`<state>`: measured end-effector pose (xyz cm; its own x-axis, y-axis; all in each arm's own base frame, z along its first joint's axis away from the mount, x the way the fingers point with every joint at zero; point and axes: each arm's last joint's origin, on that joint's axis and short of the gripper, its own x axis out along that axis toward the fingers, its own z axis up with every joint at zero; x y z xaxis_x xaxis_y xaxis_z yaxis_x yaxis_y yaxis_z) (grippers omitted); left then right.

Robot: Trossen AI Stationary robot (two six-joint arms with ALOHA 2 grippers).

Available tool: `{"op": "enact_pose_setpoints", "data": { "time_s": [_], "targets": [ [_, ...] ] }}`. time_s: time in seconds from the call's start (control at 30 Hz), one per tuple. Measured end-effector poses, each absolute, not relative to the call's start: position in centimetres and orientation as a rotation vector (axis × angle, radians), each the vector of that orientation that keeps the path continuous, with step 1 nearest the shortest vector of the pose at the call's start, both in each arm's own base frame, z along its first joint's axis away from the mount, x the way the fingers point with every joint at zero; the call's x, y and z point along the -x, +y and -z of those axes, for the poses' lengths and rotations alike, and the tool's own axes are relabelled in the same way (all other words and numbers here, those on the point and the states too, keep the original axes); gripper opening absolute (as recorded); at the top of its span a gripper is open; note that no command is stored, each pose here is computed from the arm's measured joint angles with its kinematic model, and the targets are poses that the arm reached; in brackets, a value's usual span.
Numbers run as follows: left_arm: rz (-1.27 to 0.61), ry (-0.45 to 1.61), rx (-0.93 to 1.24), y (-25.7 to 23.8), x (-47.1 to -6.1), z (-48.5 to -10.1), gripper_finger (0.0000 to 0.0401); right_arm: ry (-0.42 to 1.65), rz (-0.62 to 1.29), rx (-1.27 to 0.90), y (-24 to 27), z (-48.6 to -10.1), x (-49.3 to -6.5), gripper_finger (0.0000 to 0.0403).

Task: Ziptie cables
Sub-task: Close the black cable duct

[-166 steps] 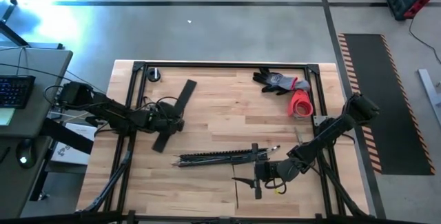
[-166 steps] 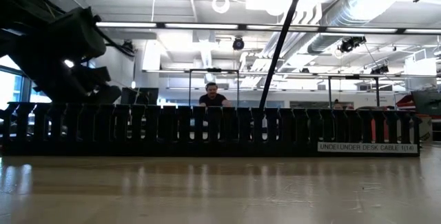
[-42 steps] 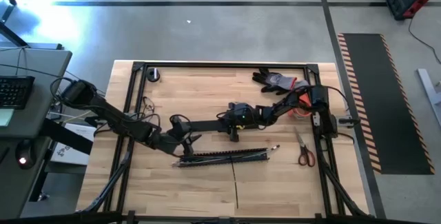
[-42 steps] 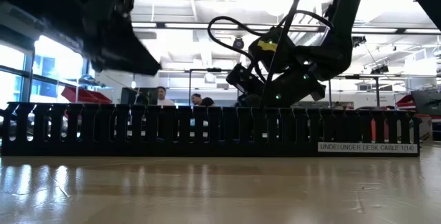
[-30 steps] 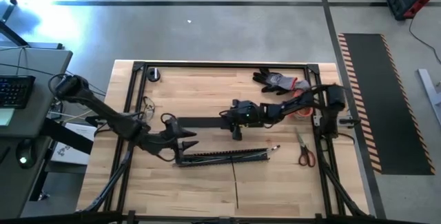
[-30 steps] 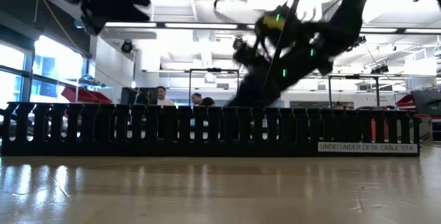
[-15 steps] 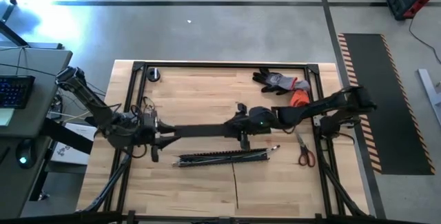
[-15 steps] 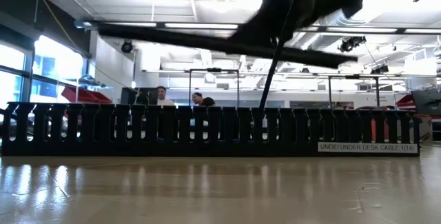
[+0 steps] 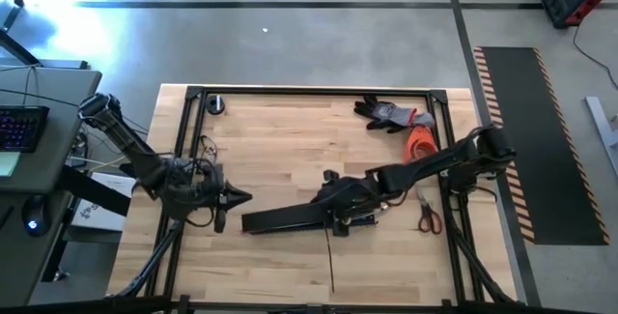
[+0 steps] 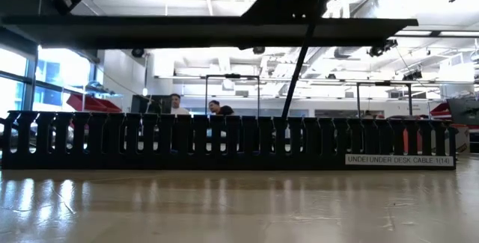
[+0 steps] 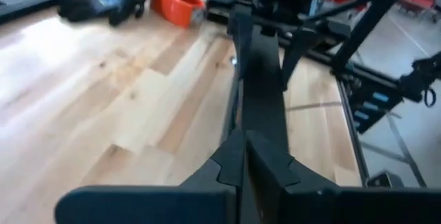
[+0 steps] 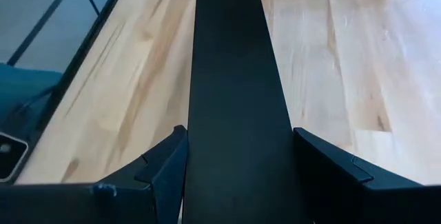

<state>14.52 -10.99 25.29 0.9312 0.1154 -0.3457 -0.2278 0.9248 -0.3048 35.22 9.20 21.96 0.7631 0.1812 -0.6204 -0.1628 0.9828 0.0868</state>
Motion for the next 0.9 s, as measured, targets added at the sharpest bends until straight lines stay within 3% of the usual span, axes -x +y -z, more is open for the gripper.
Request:
{"op": "enact_pose_setpoints", "data": {
  "time_s": [0.27,0.9],
  "targets": [
    [-0.171,0.429,0.352,-12.5,-15.6,-23.2,0.0000,0.757,-0.160,-0.051,9.3,-19.3,-36.7,0.0209],
    [-0.194,0.555,0.338,-14.7,-16.7,-19.6,0.0000,0.821,-0.162,-0.057,9.6,-17.8,-36.8,0.0209]
  ]
}}
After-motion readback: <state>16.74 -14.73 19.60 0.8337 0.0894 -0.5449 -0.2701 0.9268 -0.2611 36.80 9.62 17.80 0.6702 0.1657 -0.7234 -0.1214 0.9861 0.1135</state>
